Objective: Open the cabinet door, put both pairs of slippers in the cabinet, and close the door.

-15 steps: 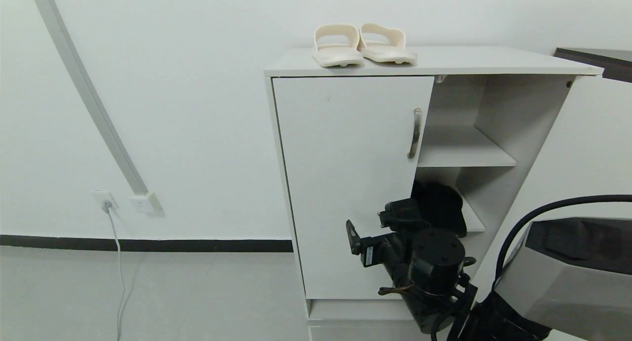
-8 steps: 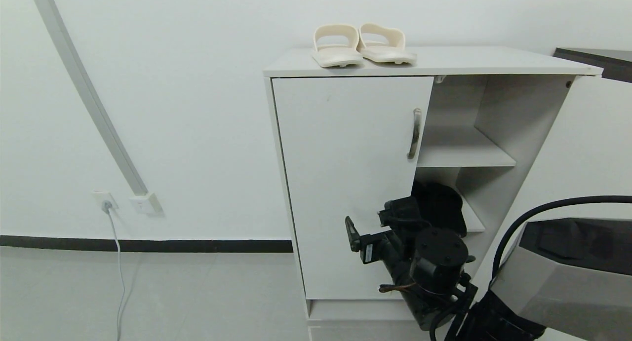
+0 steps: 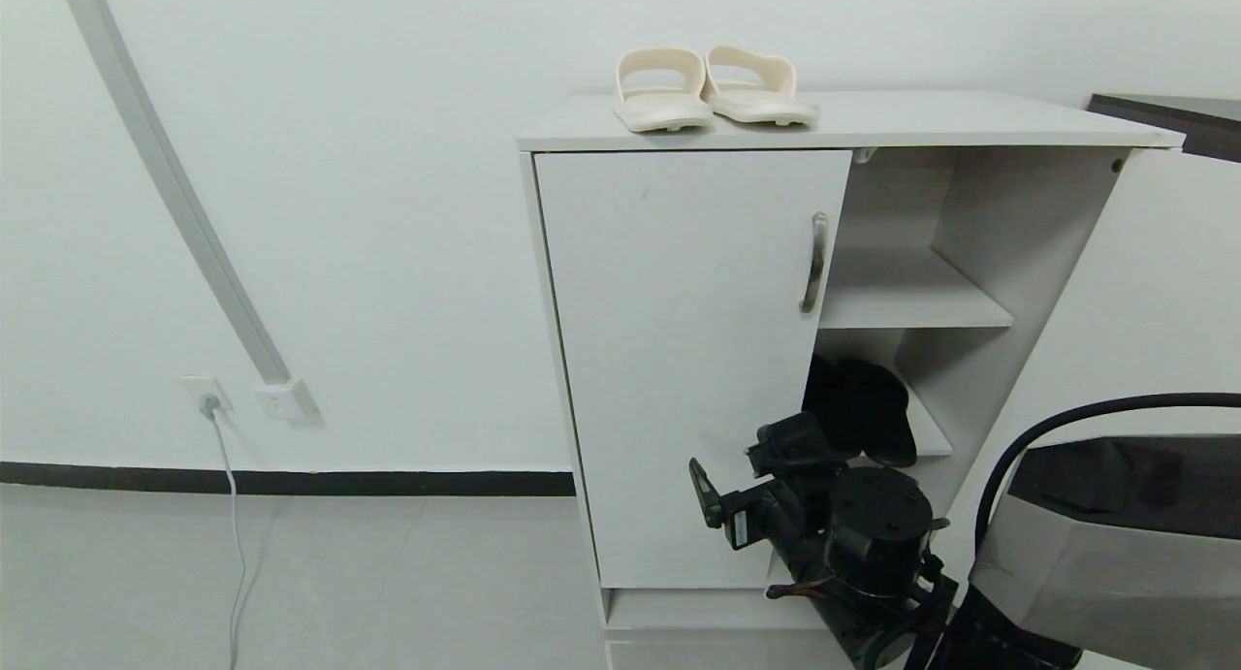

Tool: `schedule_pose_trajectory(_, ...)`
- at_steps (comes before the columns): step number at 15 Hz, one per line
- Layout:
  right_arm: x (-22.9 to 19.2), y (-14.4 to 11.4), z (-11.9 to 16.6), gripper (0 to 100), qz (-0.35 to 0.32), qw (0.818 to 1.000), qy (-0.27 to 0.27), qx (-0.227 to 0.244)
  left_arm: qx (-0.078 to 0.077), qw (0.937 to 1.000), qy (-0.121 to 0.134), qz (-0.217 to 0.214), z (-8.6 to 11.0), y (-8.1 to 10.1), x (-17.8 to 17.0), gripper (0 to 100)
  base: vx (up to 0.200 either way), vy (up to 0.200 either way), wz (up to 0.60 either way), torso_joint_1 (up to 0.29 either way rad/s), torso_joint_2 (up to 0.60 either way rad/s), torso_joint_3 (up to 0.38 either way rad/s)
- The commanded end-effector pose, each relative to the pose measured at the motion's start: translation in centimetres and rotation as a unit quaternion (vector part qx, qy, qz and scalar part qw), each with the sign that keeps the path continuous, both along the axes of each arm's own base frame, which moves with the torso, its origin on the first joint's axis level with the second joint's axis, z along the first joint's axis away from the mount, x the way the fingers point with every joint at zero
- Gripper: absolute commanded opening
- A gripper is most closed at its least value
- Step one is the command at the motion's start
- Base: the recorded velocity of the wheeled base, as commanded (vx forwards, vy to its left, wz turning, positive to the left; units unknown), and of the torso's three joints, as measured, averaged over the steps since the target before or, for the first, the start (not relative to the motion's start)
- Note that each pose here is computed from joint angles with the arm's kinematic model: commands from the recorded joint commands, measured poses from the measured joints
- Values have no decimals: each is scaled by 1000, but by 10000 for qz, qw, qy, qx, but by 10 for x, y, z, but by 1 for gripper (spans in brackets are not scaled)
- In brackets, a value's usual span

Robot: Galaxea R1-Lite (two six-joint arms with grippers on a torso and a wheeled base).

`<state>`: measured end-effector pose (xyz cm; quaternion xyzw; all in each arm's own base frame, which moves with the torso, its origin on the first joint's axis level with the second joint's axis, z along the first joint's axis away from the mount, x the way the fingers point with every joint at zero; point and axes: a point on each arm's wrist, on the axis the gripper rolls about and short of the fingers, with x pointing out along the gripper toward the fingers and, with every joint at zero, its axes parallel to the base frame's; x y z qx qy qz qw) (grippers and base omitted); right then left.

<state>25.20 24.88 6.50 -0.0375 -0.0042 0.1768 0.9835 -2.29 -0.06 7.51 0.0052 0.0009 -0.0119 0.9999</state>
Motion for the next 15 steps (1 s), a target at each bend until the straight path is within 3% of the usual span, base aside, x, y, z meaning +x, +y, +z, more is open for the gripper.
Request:
schedule_pose_trajectory(1,1,1,-3,100,9,10000,20,-15,2,10000,6,4,0,0,0,0,0,0,0,0,0,0)
schedule_pose_trajectory(4,1,1,-1,100,9,10000,12,4,2,10000,6,4,0,0,0,0,0,0,0,11,-94,-89)
schedule_pose_trajectory(15,3,3,10,100,-44,9997,-147,190,2,10000,6,4,0,0,0,0,0,0,0,98,-431,-336)
